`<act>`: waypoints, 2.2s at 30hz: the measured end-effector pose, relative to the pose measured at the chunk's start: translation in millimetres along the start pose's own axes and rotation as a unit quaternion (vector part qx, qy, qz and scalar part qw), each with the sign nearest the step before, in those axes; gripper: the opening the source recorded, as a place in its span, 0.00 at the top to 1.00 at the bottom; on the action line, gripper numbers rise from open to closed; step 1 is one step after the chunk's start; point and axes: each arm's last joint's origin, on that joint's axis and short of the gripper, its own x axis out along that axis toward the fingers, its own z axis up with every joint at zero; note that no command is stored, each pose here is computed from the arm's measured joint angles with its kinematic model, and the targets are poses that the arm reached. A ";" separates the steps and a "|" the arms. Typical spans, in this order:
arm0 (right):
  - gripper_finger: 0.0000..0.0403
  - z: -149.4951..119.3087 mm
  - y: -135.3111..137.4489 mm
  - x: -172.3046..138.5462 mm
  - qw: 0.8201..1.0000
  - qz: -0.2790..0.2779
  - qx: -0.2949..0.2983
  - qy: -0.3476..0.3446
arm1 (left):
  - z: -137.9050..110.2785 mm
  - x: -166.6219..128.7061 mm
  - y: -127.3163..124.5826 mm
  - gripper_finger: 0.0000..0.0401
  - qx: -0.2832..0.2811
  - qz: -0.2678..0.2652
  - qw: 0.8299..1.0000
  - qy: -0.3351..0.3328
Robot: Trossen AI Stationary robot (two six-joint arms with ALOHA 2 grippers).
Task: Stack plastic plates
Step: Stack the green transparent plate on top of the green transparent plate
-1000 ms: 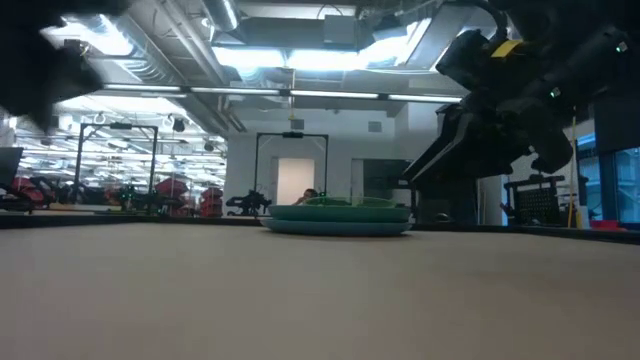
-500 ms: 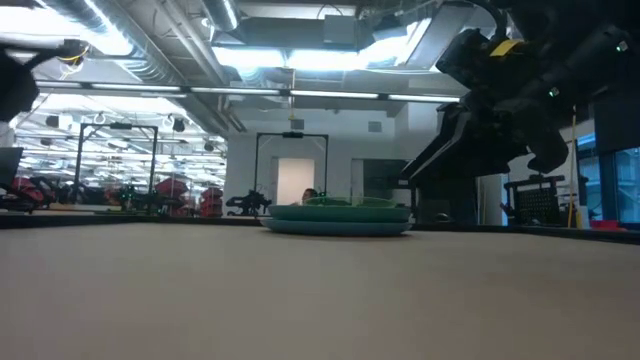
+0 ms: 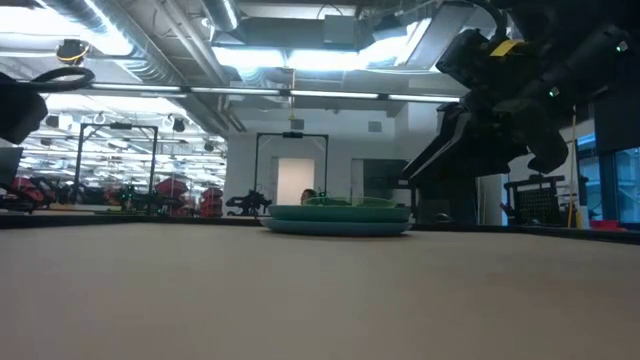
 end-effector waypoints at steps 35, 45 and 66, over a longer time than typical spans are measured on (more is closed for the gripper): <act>0.59 0.6 -0.6 -0.3 1.000 -0.019 -0.010 -0.003 | 96.6 -90.9 -26.6 1.00 0.414 0.225 0.824 -0.316; 0.59 0.1 1.9 -0.4 1.000 0.020 0.024 0.000 | 193.1 -106.5 21.4 1.00 0.412 0.218 0.807 -0.363; 0.59 0.0 -1.2 0.8 0.999 0.009 0.030 0.001 | 261.2 -93.4 117.8 1.00 0.386 0.103 0.776 -0.487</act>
